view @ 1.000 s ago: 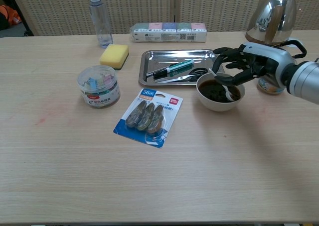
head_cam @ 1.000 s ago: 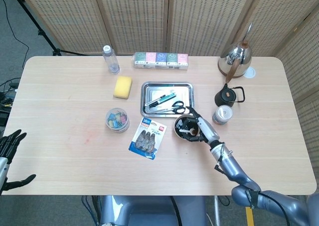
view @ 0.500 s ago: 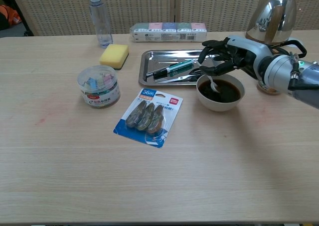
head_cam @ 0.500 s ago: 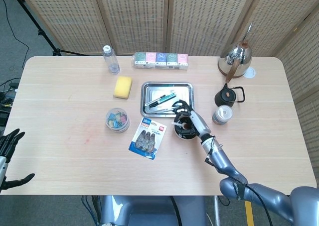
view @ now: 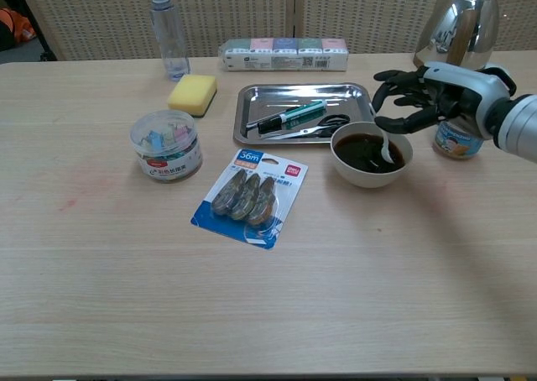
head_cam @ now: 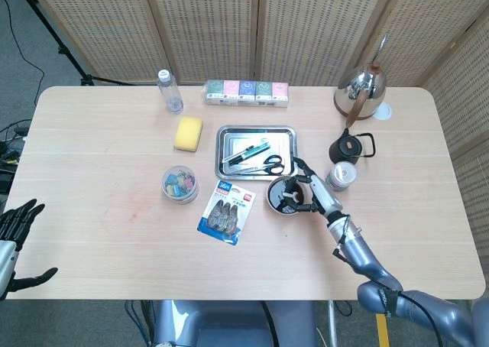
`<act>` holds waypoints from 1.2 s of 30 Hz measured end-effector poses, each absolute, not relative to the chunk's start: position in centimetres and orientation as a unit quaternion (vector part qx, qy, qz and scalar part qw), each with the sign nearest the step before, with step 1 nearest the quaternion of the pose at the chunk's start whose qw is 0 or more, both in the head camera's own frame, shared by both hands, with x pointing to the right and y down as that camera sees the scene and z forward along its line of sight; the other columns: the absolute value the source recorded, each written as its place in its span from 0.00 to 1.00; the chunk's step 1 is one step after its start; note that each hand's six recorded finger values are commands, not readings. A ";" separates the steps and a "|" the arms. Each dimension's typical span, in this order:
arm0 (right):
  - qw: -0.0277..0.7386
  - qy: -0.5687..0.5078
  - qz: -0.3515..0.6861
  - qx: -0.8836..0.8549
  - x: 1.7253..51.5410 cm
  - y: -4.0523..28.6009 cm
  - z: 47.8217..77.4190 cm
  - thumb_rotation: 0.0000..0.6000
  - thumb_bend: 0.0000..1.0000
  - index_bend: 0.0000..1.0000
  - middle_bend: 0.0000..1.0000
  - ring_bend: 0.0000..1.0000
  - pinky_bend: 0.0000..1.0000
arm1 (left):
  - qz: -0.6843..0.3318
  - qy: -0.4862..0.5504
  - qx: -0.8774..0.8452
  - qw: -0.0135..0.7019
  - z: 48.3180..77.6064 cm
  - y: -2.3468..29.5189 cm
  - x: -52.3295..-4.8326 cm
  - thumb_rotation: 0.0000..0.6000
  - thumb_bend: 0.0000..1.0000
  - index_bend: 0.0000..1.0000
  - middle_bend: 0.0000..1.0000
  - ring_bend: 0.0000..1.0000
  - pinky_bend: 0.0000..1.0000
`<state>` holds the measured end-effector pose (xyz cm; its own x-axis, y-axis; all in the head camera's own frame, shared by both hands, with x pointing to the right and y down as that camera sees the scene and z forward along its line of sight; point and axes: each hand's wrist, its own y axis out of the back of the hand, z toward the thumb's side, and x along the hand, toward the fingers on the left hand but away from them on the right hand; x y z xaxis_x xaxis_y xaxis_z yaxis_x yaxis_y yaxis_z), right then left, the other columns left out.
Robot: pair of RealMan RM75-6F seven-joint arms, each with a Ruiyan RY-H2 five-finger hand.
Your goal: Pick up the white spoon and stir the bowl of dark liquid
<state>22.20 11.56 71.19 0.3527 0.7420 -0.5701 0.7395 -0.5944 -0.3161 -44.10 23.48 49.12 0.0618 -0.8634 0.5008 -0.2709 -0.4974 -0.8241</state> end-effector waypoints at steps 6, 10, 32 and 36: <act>-0.007 -0.442 0.341 -0.830 21.3 12.2 71.4 1.00 0.54 0.65 0.00 0.00 0.00 | -0.541 0.420 -0.675 0.274 49.1 23.5 -44.1 1.00 0.07 0.00 0.00 0.00 0.00; -0.014 -0.442 0.334 -0.832 20.1 12.1 71.7 1.00 0.54 0.65 0.00 0.00 0.00 | -0.540 0.422 -0.675 0.273 49.0 23.5 -44.2 1.00 0.07 0.00 0.00 0.00 0.00; 0.010 -0.444 0.354 -0.823 22.0 11.3 71.7 1.00 0.00 0.17 0.00 0.00 0.00 | -0.539 0.420 -0.677 0.274 49.0 23.5 -44.1 1.00 0.07 0.00 0.00 0.00 0.00; 0.028 -0.434 0.351 -0.830 21.6 11.2 70.7 1.00 0.00 0.11 0.00 0.00 0.00 | -0.538 0.418 -0.678 0.274 49.0 23.6 -44.0 1.00 0.07 0.00 0.00 0.00 0.00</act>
<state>21.59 11.23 70.75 0.3777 0.7392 -0.5576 0.7006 -0.6219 -0.3499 -43.97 23.59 49.04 0.0712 -0.8626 0.5009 -0.2716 -0.4999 -0.8224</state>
